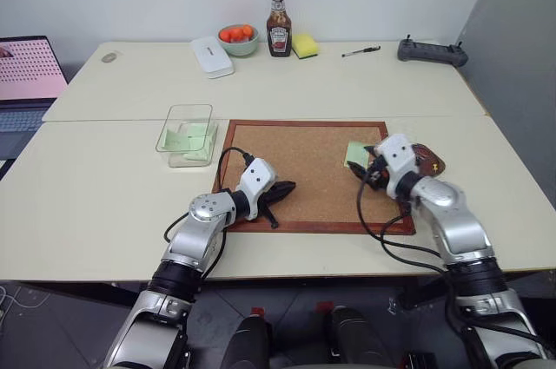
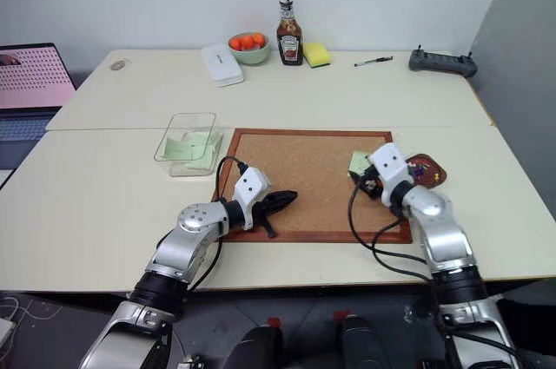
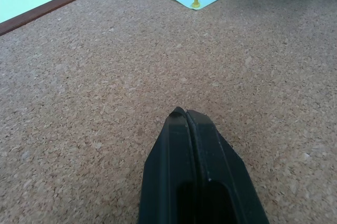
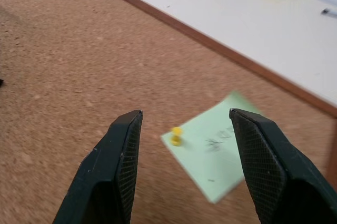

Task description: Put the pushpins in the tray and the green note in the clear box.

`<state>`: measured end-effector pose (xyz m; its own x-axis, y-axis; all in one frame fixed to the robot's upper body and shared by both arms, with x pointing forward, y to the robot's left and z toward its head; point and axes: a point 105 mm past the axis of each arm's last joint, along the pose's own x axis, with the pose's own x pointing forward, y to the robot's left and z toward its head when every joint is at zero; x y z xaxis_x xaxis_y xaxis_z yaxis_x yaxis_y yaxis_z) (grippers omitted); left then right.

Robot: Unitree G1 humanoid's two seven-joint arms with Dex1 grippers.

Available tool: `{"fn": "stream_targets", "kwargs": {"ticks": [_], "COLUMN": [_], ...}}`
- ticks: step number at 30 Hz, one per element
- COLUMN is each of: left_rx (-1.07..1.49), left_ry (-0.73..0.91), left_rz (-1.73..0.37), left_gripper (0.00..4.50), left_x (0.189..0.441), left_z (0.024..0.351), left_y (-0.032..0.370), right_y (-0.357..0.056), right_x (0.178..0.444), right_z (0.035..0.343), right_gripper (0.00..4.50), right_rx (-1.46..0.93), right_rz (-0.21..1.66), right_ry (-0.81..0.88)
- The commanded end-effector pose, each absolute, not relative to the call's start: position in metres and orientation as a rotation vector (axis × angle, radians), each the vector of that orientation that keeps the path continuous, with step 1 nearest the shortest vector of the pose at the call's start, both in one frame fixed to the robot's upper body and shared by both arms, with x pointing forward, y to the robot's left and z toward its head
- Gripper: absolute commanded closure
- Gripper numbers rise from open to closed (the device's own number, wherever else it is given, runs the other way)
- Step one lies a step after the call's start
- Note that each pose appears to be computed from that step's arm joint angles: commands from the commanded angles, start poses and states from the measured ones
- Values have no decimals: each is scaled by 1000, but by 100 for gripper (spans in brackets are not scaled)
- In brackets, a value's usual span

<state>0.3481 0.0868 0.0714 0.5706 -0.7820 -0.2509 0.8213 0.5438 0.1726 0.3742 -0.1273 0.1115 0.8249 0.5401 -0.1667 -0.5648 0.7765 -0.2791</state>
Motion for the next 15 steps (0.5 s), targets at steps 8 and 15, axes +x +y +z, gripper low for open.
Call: {"fn": "stream_targets", "kwargs": {"ticks": [8,15], "left_rx": [291,290], "left_ry": [274,274], "left_rz": [-944,-944], "left_gripper": [450,450], "left_x": [338,338], "left_z": [41,42], "left_y": [96,97], "right_y": [-127,-128], "right_x": [391,395], "right_z": [113,105], "right_gripper": [213,370], "right_rx": [-245,-241], "right_rz": [524,509], "right_ry": [60,77]}}
